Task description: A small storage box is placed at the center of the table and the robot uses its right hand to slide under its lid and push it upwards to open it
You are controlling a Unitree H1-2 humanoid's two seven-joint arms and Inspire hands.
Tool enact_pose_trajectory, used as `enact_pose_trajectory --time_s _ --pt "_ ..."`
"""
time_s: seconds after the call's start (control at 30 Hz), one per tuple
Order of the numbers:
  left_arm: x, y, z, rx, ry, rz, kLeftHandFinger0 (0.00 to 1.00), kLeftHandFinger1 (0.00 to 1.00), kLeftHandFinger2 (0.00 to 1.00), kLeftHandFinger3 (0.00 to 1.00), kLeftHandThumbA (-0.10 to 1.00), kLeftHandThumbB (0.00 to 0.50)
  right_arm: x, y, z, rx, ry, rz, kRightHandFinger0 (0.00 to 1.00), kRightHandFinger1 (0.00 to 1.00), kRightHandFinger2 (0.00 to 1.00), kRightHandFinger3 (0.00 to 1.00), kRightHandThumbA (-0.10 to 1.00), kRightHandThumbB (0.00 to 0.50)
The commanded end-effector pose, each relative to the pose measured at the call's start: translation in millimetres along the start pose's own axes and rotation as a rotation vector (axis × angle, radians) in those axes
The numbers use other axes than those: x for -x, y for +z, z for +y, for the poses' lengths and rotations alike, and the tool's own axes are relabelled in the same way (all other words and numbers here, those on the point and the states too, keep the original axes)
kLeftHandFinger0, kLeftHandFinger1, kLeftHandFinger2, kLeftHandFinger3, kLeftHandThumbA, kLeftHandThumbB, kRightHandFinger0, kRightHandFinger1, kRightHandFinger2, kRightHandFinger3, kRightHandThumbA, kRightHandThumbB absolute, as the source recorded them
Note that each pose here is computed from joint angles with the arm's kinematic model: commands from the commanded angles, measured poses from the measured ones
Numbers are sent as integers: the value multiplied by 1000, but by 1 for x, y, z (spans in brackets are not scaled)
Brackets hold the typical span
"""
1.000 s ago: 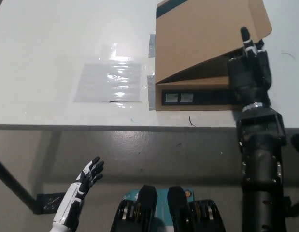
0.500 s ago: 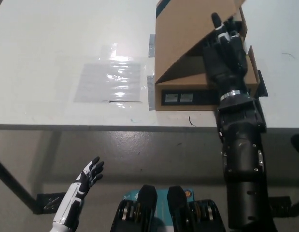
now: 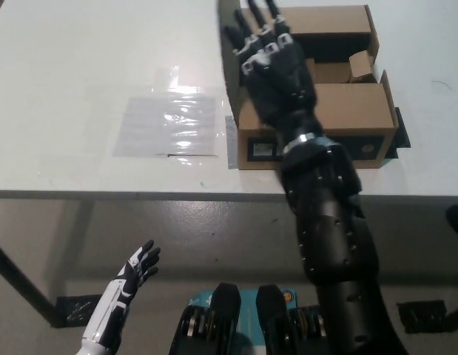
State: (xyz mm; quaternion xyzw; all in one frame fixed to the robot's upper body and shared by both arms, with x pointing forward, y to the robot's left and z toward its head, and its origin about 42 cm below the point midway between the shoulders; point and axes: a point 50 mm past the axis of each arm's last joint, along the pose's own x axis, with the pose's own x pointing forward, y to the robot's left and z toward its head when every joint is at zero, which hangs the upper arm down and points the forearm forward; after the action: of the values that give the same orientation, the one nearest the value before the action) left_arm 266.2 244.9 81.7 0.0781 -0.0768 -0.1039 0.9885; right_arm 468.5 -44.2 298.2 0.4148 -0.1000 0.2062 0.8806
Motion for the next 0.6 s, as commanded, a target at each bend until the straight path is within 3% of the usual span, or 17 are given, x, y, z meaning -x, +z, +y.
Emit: enact_pose_trajectory --time_s 0.0,0.2,0.5,0.57 --pt "-9 10 3 -25 -29 -36 1000 1000 1000 1000 1000 404 -15 -5 44 121 120 -15 1000 1000 1000 1000 1000 283" --pt "-12 10 3 -31 -42 -44 1000 1000 1000 1000 1000 420 -19 -22 41 181 123 39 1000 1000 1000 1000 1000 298" --pt "-14 12 3 -37 -41 -49 1000 1000 1000 1000 1000 432 -31 -42 7 222 41 127 1000 1000 1000 1000 1000 262" --pt "-15 13 3 -41 -40 -51 1000 1000 1000 1000 1000 433 -33 -44 -7 239 24 140 1000 1000 1000 1000 1000 284"
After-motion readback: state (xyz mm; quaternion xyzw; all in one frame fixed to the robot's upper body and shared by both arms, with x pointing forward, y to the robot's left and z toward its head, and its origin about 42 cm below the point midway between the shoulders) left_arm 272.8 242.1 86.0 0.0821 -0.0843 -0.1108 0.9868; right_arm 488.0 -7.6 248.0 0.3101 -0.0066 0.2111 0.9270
